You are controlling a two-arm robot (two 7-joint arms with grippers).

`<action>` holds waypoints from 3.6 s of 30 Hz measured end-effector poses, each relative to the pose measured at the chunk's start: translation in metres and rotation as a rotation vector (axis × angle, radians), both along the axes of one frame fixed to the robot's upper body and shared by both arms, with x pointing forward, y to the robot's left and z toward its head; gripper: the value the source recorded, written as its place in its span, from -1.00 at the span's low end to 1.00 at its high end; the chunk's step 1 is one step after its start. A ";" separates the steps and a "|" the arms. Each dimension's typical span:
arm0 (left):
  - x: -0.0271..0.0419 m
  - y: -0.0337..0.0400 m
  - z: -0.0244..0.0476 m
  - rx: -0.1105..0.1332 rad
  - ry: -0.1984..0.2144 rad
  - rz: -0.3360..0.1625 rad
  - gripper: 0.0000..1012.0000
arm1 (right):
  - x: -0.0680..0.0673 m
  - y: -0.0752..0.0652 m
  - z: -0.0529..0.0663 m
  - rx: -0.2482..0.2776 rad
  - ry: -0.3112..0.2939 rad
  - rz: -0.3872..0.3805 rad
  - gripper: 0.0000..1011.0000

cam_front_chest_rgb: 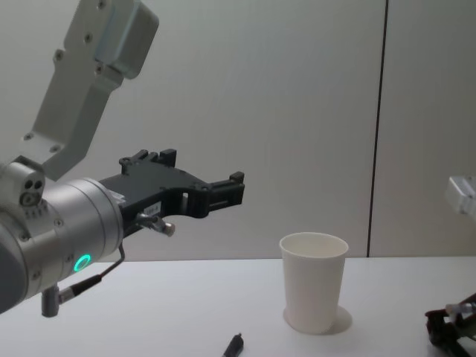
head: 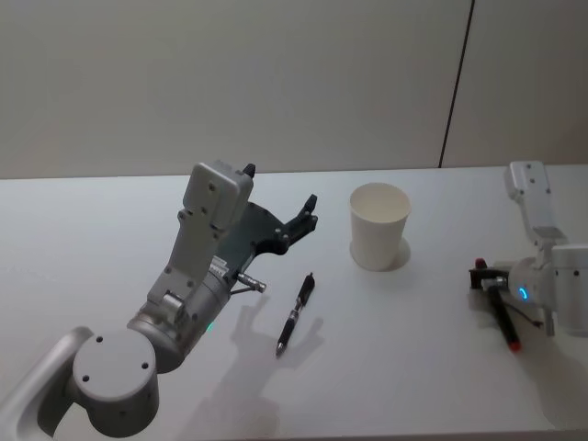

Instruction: Place the pen into the pen holder.

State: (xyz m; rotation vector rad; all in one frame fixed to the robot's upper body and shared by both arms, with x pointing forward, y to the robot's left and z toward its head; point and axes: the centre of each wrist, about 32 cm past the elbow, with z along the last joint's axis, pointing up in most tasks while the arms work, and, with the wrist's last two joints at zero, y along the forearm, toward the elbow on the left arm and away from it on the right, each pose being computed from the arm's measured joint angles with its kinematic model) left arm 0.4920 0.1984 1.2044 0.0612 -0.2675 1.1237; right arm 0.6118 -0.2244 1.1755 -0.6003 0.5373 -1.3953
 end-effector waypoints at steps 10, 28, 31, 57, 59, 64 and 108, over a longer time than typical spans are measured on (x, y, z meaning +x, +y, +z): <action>0.0000 0.0000 0.0000 0.000 0.000 0.000 0.98 | -0.005 -0.002 0.004 0.015 -0.087 0.025 -0.64; 0.0000 0.0000 0.0000 0.000 0.000 0.000 0.98 | -0.015 -0.007 0.019 0.057 -0.345 0.107 -0.64; 0.0000 0.0000 0.0000 0.000 0.000 0.000 0.98 | -0.016 -0.007 0.021 0.063 -0.381 0.120 -0.64; 0.0000 0.0000 0.0000 0.000 0.000 0.000 0.98 | -0.013 0.003 0.026 0.140 -0.802 0.275 -0.64; 0.0000 0.0000 0.0000 0.000 0.000 0.000 0.98 | -0.010 0.006 0.025 0.150 -0.836 0.288 -0.64; 0.0000 0.0000 0.0000 0.000 0.000 0.000 0.98 | -0.001 0.014 0.023 0.179 -0.929 0.319 -0.64; 0.0000 0.0000 0.0000 0.000 0.000 0.000 0.98 | 0.041 0.072 -0.029 0.240 -1.104 0.420 -0.64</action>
